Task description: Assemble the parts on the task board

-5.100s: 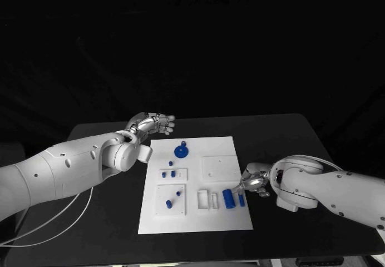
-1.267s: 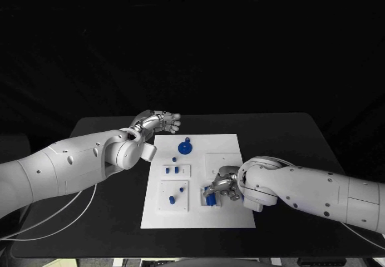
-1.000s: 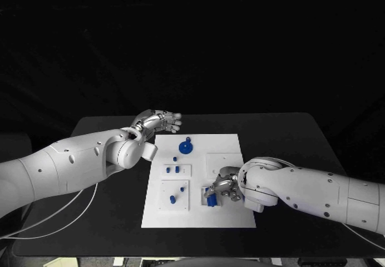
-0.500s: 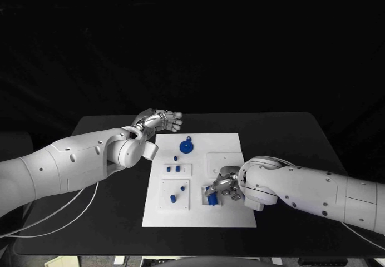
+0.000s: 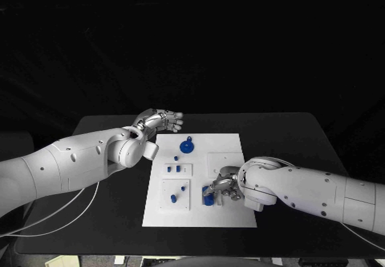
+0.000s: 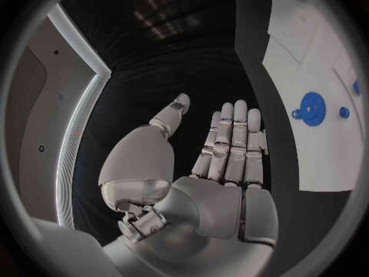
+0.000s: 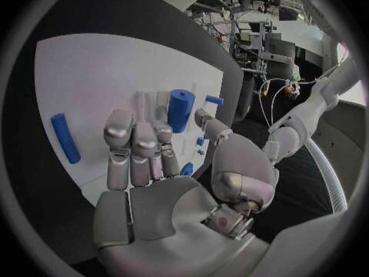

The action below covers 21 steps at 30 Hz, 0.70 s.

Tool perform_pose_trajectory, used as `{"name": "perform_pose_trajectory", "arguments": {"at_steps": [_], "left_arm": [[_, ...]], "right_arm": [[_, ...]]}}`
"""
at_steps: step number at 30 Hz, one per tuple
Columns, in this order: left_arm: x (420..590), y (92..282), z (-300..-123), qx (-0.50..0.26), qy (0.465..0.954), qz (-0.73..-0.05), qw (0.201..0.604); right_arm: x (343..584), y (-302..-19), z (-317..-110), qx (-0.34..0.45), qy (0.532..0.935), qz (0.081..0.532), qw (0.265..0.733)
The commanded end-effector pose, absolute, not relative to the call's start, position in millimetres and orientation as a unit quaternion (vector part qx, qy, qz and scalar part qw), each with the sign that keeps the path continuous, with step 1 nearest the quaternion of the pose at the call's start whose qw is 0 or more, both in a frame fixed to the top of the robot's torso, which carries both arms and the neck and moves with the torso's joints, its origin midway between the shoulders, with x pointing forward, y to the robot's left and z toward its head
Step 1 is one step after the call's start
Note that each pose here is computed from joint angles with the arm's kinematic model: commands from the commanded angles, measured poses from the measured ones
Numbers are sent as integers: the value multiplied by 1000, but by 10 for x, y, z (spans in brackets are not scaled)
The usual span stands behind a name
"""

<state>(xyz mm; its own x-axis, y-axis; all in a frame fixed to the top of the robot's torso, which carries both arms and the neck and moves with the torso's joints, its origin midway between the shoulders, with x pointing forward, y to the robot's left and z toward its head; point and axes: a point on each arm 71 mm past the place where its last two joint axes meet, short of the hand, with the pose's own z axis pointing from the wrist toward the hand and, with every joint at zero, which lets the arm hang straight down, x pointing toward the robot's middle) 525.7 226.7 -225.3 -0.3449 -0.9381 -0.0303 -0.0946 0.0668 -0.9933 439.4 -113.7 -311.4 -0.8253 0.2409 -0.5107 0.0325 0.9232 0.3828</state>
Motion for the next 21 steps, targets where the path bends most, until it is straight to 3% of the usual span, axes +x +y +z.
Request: {"name": "perform_pose_trajectory", "arguments": {"at_steps": [1, 14, 21], "left_arm": [[5254, 2237, -2241, -413, 618, -547, 385], [5254, 2242, -2241, -414, 617, -547, 385], [5255, 2257, -2241, -414, 617, -546, 386]], "right_arm": [[4375, -1103, -3117, 64, 938, 190, 282], [4388, -1155, -3103, 54, 933, 189, 300], [4294, -1178, -3086, 38, 932, 213, 293]]}}
